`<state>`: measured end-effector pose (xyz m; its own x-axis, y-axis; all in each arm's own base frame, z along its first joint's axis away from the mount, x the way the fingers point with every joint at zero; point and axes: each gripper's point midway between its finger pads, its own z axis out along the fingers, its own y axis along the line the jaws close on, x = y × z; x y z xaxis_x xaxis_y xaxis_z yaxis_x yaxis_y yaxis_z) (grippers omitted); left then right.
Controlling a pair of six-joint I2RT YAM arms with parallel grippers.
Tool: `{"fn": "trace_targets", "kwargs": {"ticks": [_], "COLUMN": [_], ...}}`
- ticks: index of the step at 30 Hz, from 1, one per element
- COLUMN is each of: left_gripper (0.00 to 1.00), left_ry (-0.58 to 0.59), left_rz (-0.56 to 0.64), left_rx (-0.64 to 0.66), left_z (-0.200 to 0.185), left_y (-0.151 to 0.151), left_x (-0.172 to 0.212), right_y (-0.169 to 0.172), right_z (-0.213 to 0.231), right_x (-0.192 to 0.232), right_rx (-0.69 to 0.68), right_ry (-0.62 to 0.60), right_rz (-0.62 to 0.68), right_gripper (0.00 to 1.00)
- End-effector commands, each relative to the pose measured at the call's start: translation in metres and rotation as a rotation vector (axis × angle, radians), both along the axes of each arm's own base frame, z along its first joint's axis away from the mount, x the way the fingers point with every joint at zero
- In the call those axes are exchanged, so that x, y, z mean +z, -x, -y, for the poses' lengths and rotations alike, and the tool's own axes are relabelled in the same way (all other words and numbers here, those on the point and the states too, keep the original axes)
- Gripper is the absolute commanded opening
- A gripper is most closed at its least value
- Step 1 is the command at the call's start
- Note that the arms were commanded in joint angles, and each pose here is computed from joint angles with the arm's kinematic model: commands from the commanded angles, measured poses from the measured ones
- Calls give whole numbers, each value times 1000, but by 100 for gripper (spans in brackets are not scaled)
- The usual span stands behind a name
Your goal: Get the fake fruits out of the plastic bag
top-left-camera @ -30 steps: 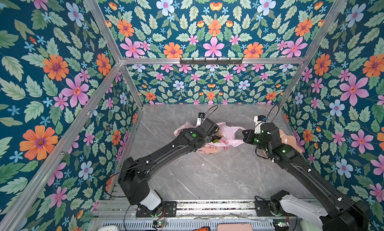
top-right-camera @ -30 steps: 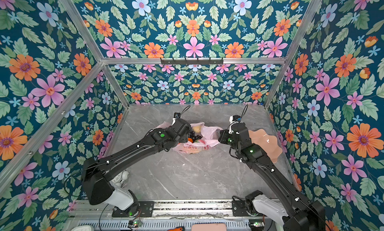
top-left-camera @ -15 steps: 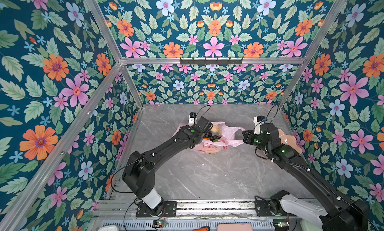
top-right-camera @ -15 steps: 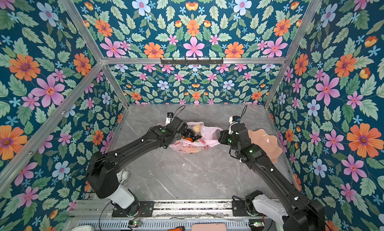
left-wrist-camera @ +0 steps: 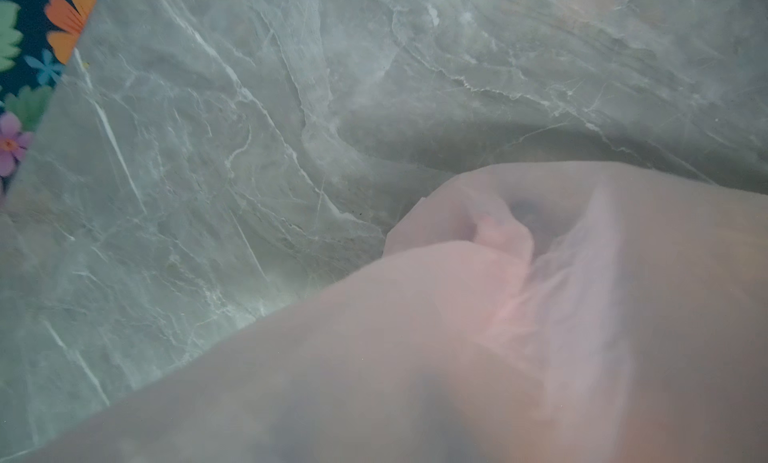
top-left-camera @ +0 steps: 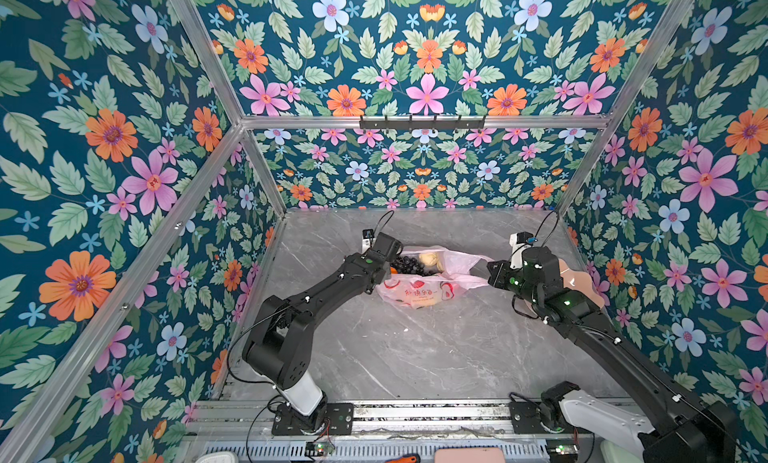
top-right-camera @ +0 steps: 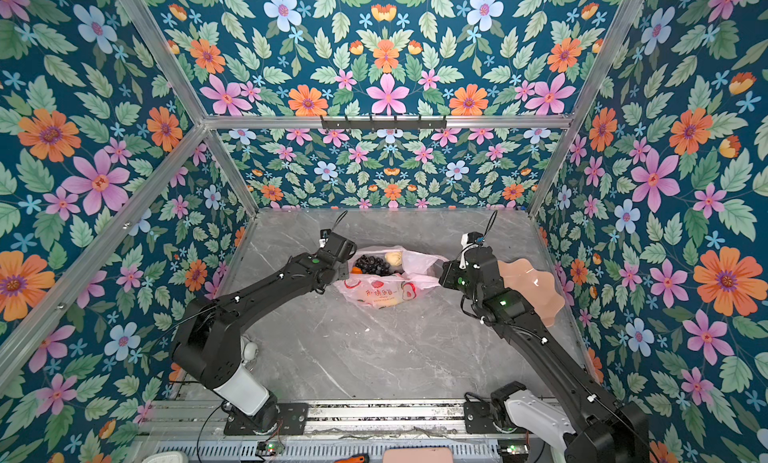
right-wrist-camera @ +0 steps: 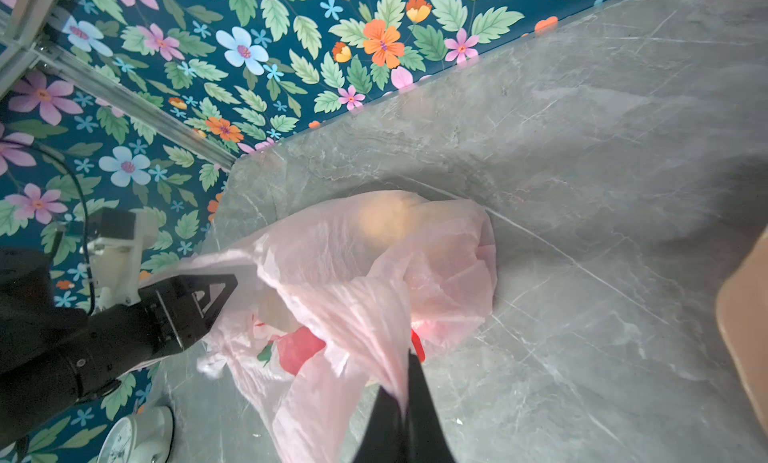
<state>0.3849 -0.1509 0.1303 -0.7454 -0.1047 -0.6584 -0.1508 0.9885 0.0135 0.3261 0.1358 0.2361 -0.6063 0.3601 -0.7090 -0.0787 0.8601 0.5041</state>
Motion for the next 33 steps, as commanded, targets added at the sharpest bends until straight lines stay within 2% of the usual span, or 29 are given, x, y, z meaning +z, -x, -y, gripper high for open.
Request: {"fn": "trace_targets", "kwargs": {"ticks": [1, 3, 5, 6, 9, 12, 13, 15, 16, 17, 20, 23, 27, 29, 33], "left_gripper": [11, 0, 0, 0, 0, 0, 0, 0, 0, 0, 0, 0, 0, 0, 0], "left_ry": [151, 246, 319, 303, 286, 332, 340, 337, 331, 329, 313, 310, 297, 302, 307], "left_rz": [75, 121, 167, 184, 203, 197, 197, 202, 206, 213, 215, 225, 232, 236, 240], "left_rx": [-58, -63, -78, -85, -192, -266, -275, -296, -302, -307, -304, -299, -283, -288, -292], "left_z": [5, -8, -14, -16, 12, 36, 40, 48, 51, 54, 56, 55, 50, 50, 52], "left_y": [-14, -16, -18, -18, -13, -9, -8, -4, -2, 0, 5, 7, 10, 11, 13], "left_x": [11, 15, 24, 28, 41, 43, 43, 46, 47, 50, 53, 56, 58, 61, 63], "right_y": [-9, -18, -25, -26, -26, -25, -25, -21, -16, -12, 1, 14, 30, 40, 53], "right_z": [12, 25, 32, 33, 24, 24, 26, 31, 36, 40, 52, 60, 53, 37, -12], "right_x": [-1, -6, -9, -10, -8, -7, -6, -3, -4, -1, 14, 26, 54, 78, 108], "right_rx": [-18, -34, -36, -33, -4, -11, -21, -39, -56, -72, -119, -138, -125, -85, 60], "right_ry": [-51, -106, -161, -150, -138, -121, -108, -71, -27, 23, 188, 319, 455, 528, 575], "right_rz": [-20, -49, -66, -67, -56, -54, -57, -65, -81, -86, -88, -93, -40, 31, 133], "right_gripper": [0, 0, 0, 0, 0, 0, 3, 29, 45, 56, 79, 85, 88, 88, 87]}}
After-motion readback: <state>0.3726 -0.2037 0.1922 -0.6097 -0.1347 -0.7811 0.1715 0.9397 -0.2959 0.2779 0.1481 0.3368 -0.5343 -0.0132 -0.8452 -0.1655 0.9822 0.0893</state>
